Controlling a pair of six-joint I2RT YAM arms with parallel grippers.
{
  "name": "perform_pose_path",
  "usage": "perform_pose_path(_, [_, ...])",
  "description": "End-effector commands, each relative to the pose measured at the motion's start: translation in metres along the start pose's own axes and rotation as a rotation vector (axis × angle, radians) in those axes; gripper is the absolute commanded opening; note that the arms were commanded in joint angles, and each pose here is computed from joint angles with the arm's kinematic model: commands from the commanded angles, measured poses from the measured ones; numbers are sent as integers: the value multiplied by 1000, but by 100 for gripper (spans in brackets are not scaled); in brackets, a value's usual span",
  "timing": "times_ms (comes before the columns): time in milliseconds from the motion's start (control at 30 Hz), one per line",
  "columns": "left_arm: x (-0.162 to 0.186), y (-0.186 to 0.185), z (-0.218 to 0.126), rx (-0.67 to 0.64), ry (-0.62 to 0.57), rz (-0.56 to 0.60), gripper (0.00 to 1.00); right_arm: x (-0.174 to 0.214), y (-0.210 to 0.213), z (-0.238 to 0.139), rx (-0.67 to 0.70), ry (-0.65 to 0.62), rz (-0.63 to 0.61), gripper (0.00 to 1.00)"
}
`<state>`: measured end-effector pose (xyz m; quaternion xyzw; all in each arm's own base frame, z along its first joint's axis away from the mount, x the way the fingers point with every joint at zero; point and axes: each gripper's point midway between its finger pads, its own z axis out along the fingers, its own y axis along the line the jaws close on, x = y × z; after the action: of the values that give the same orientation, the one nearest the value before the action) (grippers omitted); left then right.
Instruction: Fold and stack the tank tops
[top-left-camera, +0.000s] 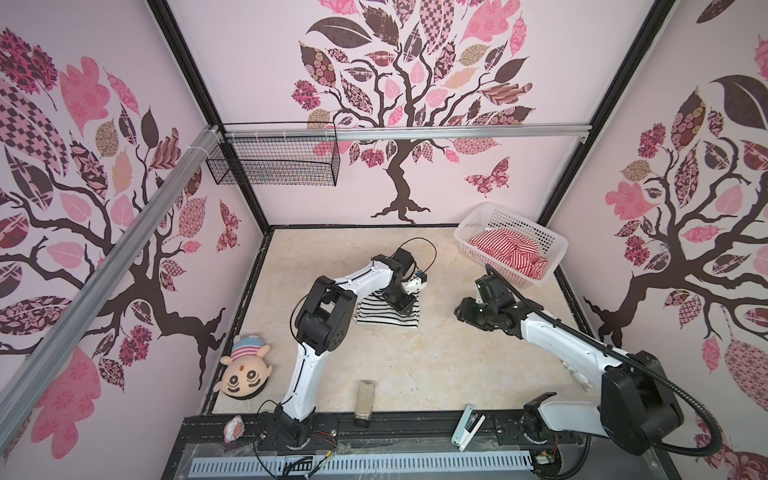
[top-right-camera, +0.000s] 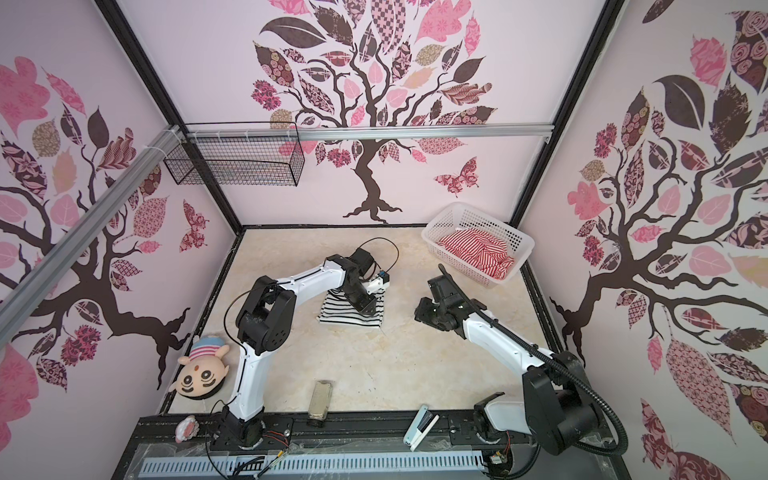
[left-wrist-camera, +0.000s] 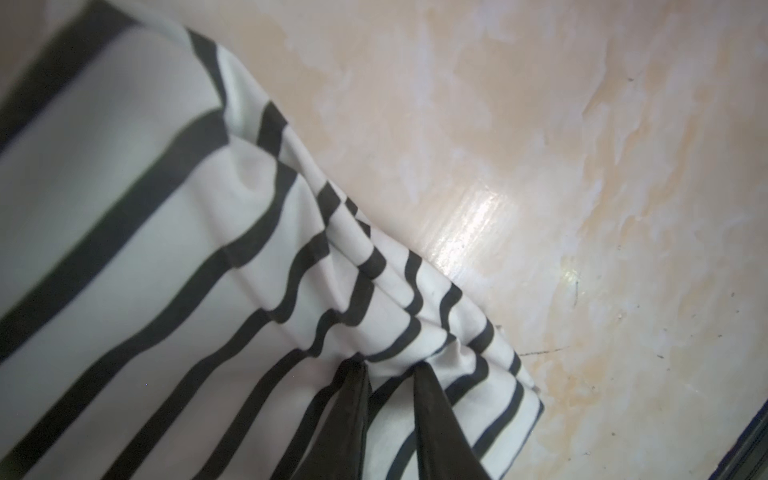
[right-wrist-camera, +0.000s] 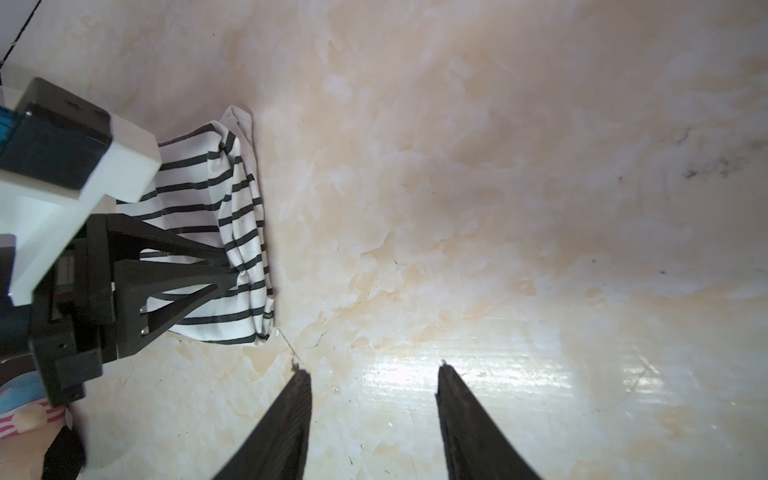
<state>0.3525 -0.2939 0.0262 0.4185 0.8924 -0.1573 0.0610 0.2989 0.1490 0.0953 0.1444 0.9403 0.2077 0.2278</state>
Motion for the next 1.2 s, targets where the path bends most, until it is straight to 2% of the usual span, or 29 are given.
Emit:
perform_pose_path(0, [34,25,-1,-65,75,-49,24,2,-5,-5,17,-1,11,52])
perform_pose_path(200, [88,88,-27,-42,89,-196,24,0,-2,-5,8,1,10,53])
perform_pose_path(467, [167,181,-71,-82,102,-363,24,0,5,3,-18,19,19,53])
perform_pose_path(600, [198,203,-83,-60,125,-419,24,0,7,6,-24,31,18,52])
perform_pose_path(700, [214,212,-90,-101,148,-411,24,-4,8,4,-16,22,10,53])
perform_pose_path(900, [218,209,-111,-147,141,-361,23,-13,10,-3,5,-1,-10,52])
perform_pose_path(1067, [190,194,-140,-124,23,-366,24,-34,8,-13,64,-78,-42,53])
perform_pose_path(1167, [171,177,-142,-84,-26,-366,24,-60,1,-22,143,-133,-61,61])
